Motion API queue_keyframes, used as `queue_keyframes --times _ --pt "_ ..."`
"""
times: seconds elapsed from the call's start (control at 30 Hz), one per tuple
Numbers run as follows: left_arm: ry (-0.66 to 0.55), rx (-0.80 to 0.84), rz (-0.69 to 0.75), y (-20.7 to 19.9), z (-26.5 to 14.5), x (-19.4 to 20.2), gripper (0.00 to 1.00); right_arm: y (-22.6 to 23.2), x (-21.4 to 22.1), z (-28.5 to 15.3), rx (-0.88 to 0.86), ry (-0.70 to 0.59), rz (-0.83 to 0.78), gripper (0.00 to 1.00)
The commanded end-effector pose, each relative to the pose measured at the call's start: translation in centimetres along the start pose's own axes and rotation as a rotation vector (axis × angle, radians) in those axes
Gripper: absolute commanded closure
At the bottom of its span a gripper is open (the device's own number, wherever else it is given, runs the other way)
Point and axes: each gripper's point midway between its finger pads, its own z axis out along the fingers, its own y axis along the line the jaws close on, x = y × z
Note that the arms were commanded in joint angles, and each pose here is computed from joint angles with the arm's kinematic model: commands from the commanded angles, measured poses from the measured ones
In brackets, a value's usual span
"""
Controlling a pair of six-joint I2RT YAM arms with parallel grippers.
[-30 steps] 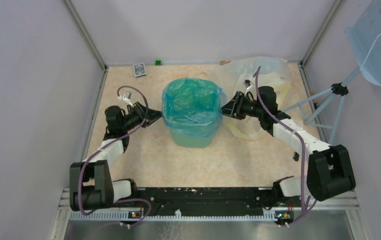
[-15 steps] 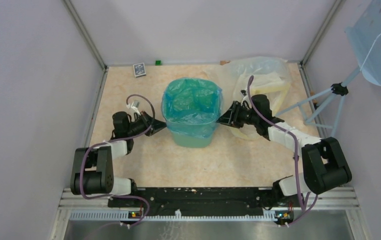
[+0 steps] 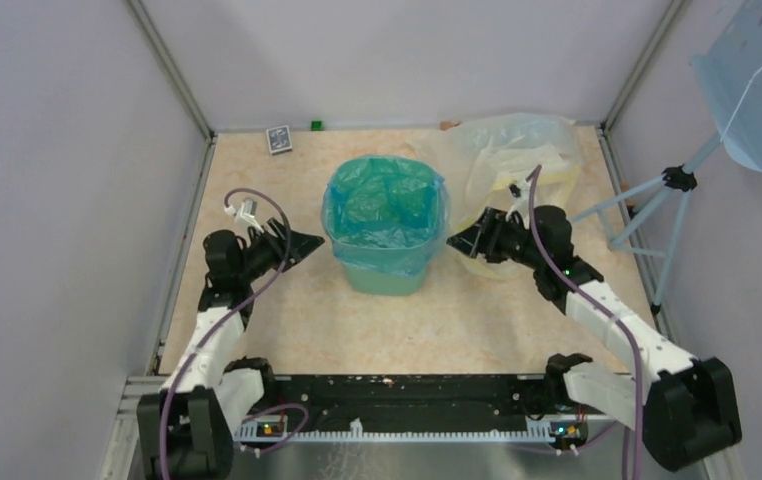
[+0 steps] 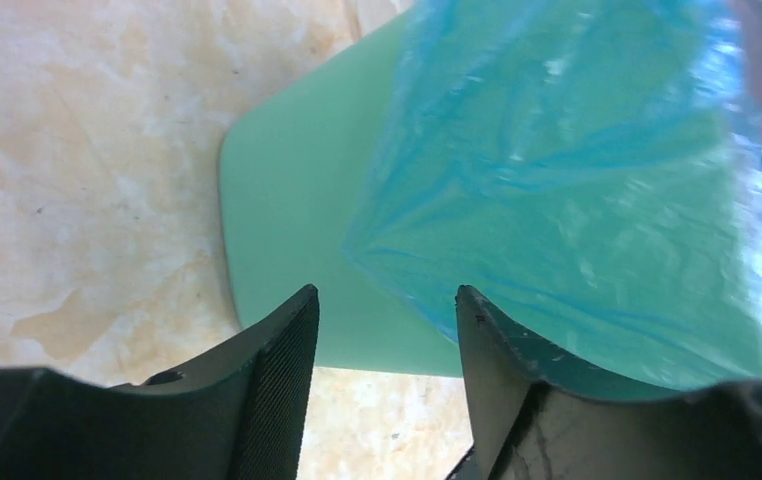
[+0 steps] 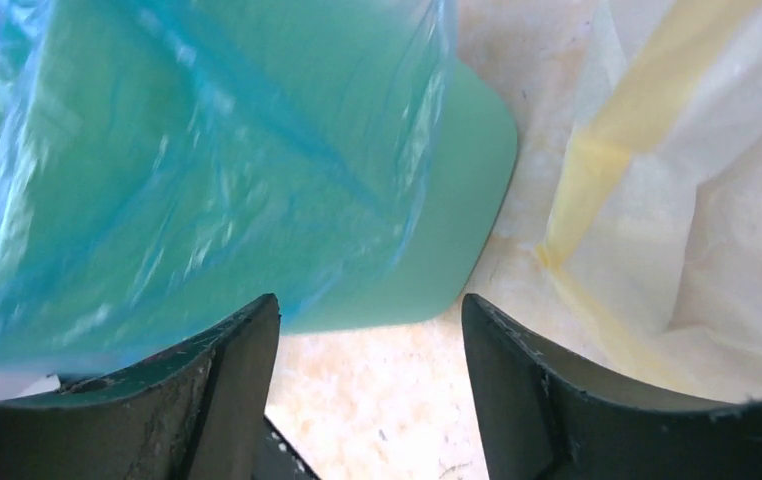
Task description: Put the trash bags into the trash bin
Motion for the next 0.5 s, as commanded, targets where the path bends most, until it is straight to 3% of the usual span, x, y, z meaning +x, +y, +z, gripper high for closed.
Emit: queue_keyframes --times 0.0,0.07,0.13,0.47 --pt "-0.008 -0.040 -0.011 -1.0 -2.0 0.9 0.34 1.5 1.6 -2.7 -0.051 -0.057 -0.059 0.31" --pt "-0.019 -0.001 -0.008 -2.5 -3.1 1.4 0.15 3.0 2.6 -3.5 -0.103 -0.083 -0.069 0.19" --pt "-0.028 0.078 -0.010 -4.3 -4.0 2.1 0.02 3.9 3.7 -4.0 -0.102 -0.109 -0.053 0.16" --pt "-0.150 0.190 -0.198 -7.6 -6.0 2.5 0.01 10.5 7.6 -3.3 -0.137 -0.275 0.151 0.15"
